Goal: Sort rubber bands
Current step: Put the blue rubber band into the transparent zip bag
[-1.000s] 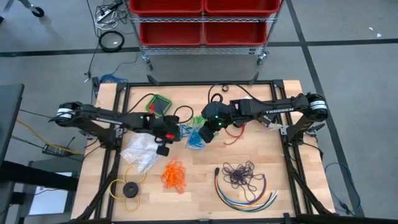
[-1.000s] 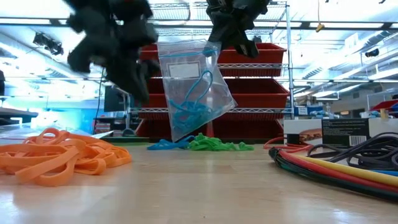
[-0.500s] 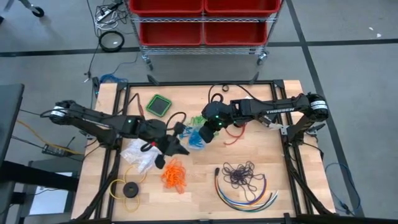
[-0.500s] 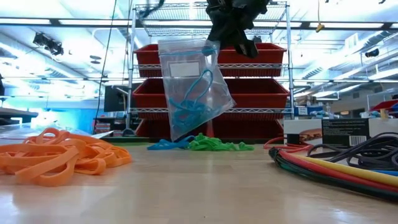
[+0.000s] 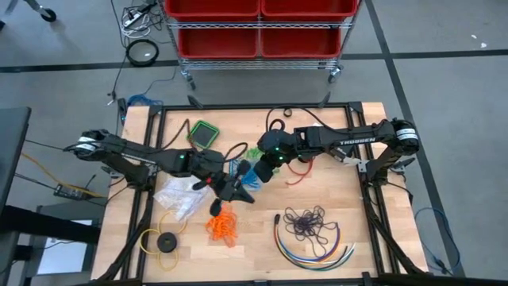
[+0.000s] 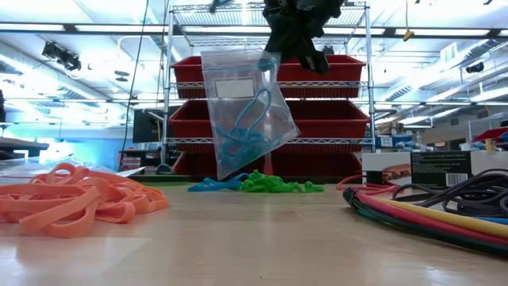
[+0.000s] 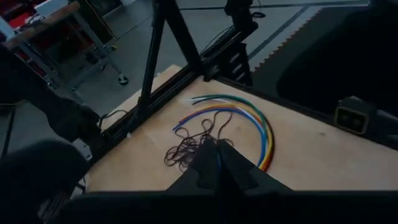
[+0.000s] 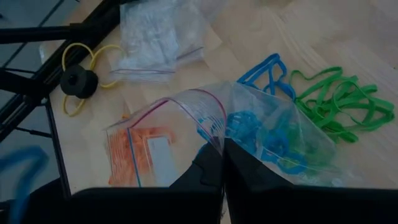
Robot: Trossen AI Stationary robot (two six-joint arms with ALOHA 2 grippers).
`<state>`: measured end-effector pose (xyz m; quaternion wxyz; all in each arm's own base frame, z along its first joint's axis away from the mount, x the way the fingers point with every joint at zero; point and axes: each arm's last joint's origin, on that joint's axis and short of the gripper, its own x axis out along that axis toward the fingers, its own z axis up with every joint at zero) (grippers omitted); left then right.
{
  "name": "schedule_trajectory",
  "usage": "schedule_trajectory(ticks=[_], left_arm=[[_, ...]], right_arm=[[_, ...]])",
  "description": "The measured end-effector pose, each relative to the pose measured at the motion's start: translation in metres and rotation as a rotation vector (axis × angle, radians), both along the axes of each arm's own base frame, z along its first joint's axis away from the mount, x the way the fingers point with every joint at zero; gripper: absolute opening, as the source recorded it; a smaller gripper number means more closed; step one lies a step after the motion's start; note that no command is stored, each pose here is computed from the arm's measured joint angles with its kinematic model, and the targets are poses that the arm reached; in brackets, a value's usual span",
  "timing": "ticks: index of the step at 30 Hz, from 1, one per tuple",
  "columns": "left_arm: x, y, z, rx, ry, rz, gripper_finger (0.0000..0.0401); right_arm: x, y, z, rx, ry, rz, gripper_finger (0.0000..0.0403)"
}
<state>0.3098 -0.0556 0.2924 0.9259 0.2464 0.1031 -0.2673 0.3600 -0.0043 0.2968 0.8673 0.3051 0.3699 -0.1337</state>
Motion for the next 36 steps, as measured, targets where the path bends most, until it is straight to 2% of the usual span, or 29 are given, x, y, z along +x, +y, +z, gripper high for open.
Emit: schedule_trajectory(ticks=[4, 9, 15, 20, 28, 31, 36], left_arm=[[0.008, 0.01, -0.015, 0.031, 0.033, 0.019, 0.0001], [0.01, 0.025, -0.028, 0.103, 0.001, 0.055, 0.0003], [0.009, 0.04, -0.036, 0.086, 0.024, 0.075, 0.0014], [0.008, 0.039, -0.037, 0.081, 0.031, 0.061, 0.0054], [0.009, 0.041, -0.035, 0.06, 0.024, 0.142, 0.0139], [0.009, 0.041, -0.035, 0.058, 0.024, 0.147, 0.0155], [0.001, 0.043, -0.029, 0.076, 0.05, 0.184, 0.0159]], right_arm=[[-0.001, 0.002, -0.001, 0.0, 0.018, 0.004, 0.0], [-0.003, 0.003, -0.002, -0.002, 0.037, 0.006, 0.0], [-0.001, 0.003, -0.001, -0.004, 0.018, 0.009, 0.0], [-0.001, 0.003, -0.001, -0.004, 0.014, 0.009, 0.0], [-0.001, 0.003, -0.001, -0.005, 0.009, 0.011, 0.0], [-0.001, 0.003, -0.001, -0.008, 0.01, 0.014, 0.0], [-0.001, 0.004, -0.001, -0.008, 0.019, 0.016, 0.0]])
